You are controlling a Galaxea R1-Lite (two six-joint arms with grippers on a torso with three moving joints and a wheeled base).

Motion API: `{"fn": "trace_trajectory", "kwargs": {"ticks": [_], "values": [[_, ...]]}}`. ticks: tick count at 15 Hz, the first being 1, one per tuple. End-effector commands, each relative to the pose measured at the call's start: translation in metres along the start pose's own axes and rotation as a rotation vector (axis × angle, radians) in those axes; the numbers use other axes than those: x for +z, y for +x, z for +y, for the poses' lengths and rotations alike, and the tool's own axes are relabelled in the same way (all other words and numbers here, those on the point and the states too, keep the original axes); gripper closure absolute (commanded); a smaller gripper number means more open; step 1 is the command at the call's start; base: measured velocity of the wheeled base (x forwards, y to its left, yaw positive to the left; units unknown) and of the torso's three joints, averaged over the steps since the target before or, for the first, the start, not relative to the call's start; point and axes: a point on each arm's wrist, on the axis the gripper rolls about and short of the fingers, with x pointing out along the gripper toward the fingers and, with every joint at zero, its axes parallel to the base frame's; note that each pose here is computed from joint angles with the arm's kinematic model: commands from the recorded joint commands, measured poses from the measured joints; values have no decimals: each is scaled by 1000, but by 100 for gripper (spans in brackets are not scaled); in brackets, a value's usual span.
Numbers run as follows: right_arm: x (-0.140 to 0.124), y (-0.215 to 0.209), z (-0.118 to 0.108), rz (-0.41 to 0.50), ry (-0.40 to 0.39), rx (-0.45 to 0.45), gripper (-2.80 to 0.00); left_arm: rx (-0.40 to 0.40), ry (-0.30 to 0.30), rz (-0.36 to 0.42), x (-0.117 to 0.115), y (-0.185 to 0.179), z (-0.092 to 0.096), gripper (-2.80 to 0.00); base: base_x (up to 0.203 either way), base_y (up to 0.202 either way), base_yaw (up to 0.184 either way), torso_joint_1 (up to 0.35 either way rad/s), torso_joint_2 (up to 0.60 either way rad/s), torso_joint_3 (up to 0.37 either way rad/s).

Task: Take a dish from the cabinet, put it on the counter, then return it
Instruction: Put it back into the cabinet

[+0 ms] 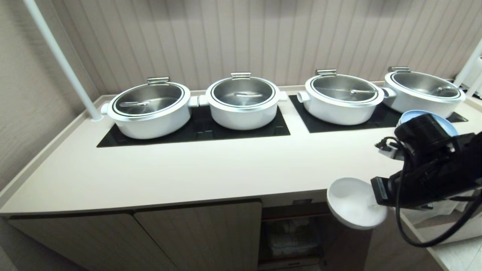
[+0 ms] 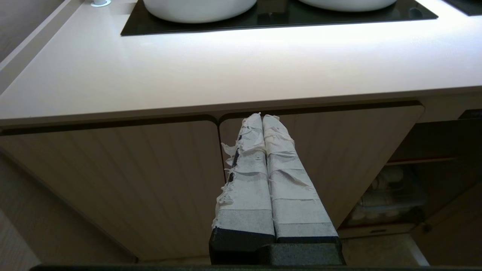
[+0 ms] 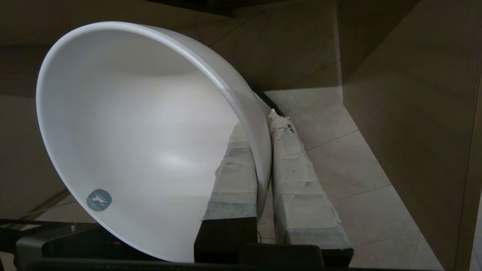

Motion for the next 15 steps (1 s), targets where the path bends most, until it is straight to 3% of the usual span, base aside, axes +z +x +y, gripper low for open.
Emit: {"fn": "trace_trajectory", "kwargs": {"ticks": [1,15], "values": [[-10,-10,-2,-11,-1,4,0,0,0,-1,0,0,0,0,0,0,0,0,0,0],[-93,-37,-16,14,-28,31,0,0,0,0,0,0,0,0,0,0,0,0,0,0]]}}
